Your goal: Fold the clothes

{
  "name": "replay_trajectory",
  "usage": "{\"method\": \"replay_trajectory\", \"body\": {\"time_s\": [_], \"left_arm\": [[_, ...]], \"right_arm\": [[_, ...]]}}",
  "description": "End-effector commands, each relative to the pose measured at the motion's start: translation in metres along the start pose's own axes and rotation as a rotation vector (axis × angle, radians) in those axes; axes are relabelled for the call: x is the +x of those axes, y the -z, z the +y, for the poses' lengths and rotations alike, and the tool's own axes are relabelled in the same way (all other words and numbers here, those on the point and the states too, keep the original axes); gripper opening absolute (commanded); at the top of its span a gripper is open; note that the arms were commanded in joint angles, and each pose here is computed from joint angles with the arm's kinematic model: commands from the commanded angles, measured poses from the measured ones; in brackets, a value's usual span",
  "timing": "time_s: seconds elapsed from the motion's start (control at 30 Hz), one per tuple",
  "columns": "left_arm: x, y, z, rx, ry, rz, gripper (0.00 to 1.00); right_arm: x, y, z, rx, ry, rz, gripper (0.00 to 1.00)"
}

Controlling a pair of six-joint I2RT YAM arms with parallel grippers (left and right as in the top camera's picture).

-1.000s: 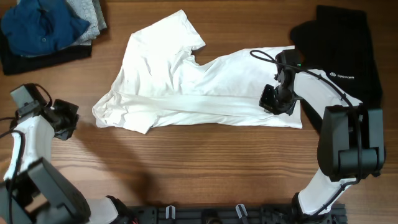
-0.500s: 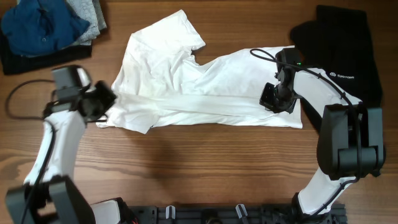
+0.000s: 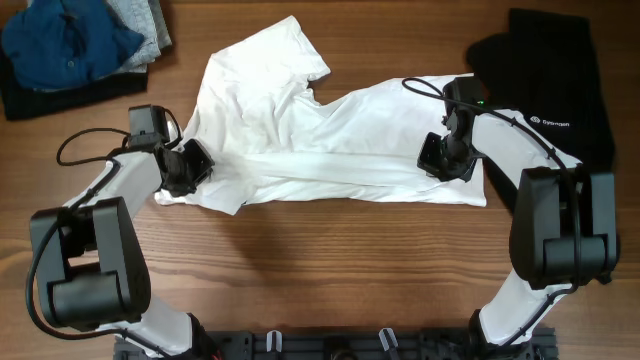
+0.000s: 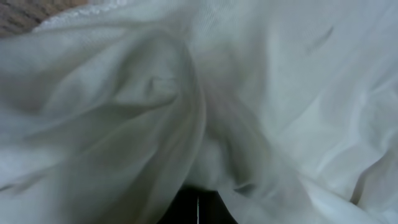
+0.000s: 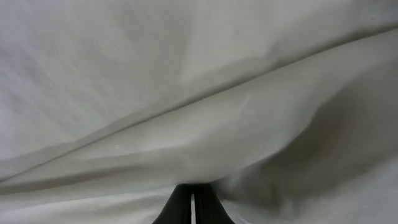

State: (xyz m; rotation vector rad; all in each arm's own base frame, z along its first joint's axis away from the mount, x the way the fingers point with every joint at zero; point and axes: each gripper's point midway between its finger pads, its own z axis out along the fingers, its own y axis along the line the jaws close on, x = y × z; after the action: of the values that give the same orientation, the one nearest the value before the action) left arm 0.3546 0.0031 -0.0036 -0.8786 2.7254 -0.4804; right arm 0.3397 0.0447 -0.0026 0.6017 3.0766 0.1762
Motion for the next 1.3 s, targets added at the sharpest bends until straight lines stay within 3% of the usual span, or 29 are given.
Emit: {"method": "replay_trajectory", "body": {"time_s": [0.0,0.27,0.53,0.73,0.93,1.07,1.27], "left_arm": [[0.006,-0.016,0.046,-0.198,0.081,0.0,0.04],[-0.005,0.007,0.117,-0.352,0.319,-0.033,0.04],[-0.001,0.028,0.168,-0.377,0.525,-0.006,0.04],[0.007,0.025,0.151,-0.223,0.587,0.073,0.04],[0.011,0.026,0.141,-0.197,0.574,0.093,0.04],[0.007,0.031,0.133,-0.187,0.548,0.074,0.04],[-0.002,0.058,0.107,-0.148,0.478,-0.002,0.04]], "right_arm": [[-0.001,-0.012,-0.011,0.058,0.009,0.012,0.04],[0.0,-0.013,0.009,-0.019,0.062,0.015,0.04],[0.012,-0.015,0.028,-0.019,0.119,0.022,0.04],[0.028,-0.015,0.015,0.082,0.036,0.058,0.04],[0.038,-0.011,-0.007,0.192,-0.031,0.086,0.04],[0.036,-0.006,-0.026,0.301,-0.121,0.041,0.04],[0.025,0.007,-0.028,0.31,-0.139,-0.029,0.04]]}}
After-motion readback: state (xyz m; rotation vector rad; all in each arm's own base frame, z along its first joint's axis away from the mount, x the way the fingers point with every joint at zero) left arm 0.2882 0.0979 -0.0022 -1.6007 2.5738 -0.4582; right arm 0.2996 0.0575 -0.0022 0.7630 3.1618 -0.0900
